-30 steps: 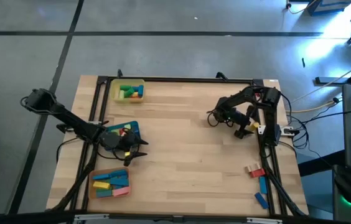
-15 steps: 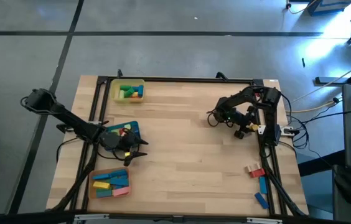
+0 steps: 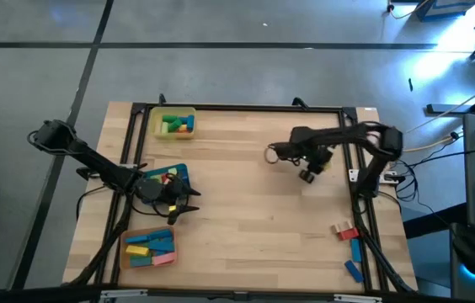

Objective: Sort blocks by size
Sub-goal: Put the yellow cylindrical block into the yellow bin

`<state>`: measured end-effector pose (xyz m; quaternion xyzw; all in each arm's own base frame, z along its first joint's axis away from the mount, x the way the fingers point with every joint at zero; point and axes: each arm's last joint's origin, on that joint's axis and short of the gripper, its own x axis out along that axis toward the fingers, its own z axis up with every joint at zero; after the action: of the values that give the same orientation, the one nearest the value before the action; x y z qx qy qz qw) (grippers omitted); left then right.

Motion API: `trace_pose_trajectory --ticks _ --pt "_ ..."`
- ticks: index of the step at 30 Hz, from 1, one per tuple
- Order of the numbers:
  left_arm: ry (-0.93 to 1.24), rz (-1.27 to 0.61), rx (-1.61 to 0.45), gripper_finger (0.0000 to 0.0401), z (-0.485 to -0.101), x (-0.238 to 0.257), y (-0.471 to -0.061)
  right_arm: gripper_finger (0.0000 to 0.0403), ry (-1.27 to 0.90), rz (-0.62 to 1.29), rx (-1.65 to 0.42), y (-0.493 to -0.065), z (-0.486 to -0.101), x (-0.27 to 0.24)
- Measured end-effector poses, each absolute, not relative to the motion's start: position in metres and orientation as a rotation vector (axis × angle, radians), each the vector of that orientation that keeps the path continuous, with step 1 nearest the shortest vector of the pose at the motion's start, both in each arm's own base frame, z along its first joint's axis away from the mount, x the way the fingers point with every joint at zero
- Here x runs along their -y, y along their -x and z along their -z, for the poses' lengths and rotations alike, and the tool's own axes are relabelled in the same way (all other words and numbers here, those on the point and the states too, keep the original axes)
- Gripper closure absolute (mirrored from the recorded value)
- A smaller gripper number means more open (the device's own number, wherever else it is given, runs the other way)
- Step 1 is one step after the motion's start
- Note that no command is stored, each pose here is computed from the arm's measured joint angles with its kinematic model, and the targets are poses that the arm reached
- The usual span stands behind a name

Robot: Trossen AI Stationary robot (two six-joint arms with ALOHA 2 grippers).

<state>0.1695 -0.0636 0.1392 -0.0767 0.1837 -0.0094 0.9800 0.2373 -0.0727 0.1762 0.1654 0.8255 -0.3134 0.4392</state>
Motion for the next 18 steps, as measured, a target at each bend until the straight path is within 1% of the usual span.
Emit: trace_pose_trajectory --ticks 4,8,13,18 --pt "0.157 0.019 -0.367 0.0166 -0.139 0.064 -0.17 0.0267 -0.346 0.753 -1.717 -0.256 -0.209 0.044" --pt "0.163 0.021 -0.353 0.0166 -0.141 0.064 -0.17 0.0267 -0.267 0.698 -1.429 -0.27 -0.227 0.012" --pt "0.174 0.023 -0.337 0.0166 -0.143 0.064 -0.171 0.0267 -0.175 0.62 -1.154 -0.289 -0.231 -0.029" --pt "0.244 0.02 -0.308 0.0166 -0.145 0.065 -0.172 0.0267 -0.129 0.506 -0.846 -0.303 -0.224 -0.073"
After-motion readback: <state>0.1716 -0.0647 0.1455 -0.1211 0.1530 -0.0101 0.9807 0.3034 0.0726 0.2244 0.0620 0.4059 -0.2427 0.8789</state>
